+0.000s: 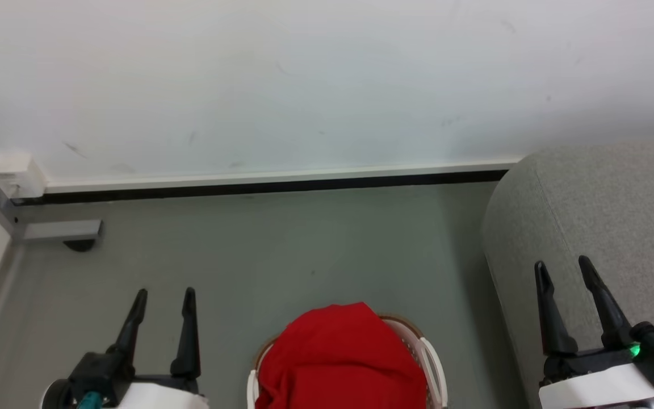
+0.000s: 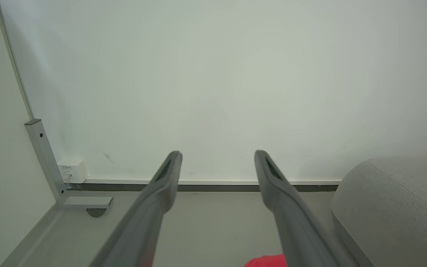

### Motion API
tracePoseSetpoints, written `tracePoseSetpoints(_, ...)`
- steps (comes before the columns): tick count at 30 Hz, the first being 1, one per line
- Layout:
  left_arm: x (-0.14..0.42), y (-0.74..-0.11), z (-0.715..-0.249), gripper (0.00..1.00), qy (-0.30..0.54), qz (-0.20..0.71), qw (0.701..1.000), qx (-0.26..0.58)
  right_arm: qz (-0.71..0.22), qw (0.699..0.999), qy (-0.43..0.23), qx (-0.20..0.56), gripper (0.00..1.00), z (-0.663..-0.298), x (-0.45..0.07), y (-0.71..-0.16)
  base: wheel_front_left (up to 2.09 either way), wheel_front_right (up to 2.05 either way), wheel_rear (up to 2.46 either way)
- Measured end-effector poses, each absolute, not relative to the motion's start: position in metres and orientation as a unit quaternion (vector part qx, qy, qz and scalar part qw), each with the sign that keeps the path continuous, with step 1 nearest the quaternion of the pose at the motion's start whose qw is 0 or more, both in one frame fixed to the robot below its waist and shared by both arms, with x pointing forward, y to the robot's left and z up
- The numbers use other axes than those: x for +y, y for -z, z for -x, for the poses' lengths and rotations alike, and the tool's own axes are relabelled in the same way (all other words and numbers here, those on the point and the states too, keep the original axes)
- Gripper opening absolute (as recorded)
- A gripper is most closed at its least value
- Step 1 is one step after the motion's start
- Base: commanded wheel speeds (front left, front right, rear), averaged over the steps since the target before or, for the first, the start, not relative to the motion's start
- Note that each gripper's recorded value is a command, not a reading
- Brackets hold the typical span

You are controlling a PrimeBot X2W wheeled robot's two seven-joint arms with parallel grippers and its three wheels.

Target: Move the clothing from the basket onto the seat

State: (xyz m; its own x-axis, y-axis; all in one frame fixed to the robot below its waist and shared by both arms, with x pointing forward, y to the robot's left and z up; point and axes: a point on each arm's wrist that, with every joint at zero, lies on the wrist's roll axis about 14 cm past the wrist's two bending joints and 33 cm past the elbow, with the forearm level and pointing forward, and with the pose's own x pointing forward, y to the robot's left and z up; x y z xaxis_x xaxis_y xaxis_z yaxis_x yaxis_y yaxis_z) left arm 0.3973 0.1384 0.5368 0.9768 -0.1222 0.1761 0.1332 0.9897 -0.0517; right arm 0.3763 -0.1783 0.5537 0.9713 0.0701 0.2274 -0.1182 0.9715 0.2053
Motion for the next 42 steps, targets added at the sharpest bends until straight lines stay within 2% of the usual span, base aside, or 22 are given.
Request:
tracePoseSetpoints(7, 0.104, -0.506, -0.425, 1.00, 0.117, 0.049, 0.991, -0.041, -0.109, 0.987, -0.021, -0.112, 1.00, -0.395, -0.198, -0.553, 0.00, 0.00, 0.00)
tracePoseSetpoints(12, 0.066, -0.463, -0.443, 1.00, 0.177, 0.044, 0.983, 0.020, -0.108, 0.988, 0.003, -0.111, 1.00, -0.411, -0.214, -0.549, 0.00, 0.00, 0.00)
tracePoseSetpoints(23, 0.010, -0.347, -0.468, 1.00, 0.280, -0.007, 0.940, 0.195, -0.100, 0.990, 0.047, -0.092, 1.00, -0.437, -0.241, -0.526, 0.00, 0.00, 0.00)
tracePoseSetpoints(29, -0.010, -0.287, -0.465, 1.00, 0.321, -0.036, 0.901, 0.290, -0.095, 0.991, 0.062, -0.075, 1.00, -0.445, -0.251, -0.510, 0.00, 0.00, 0.00)
tracePoseSetpoints(35, -0.024, -0.224, -0.441, 1.00, 0.368, -0.082, 0.839, 0.393, -0.106, 0.990, 0.073, -0.058, 1.00, -0.453, -0.258, -0.492, 0.00, 0.00, 0.00)
tracePoseSetpoints(42, -0.022, -0.169, -0.423, 1.00, 0.403, -0.137, 0.775, 0.466, -0.106, 0.990, 0.087, -0.034, 1.00, -0.461, -0.268, -0.470, 0.00, 0.00, 0.00)
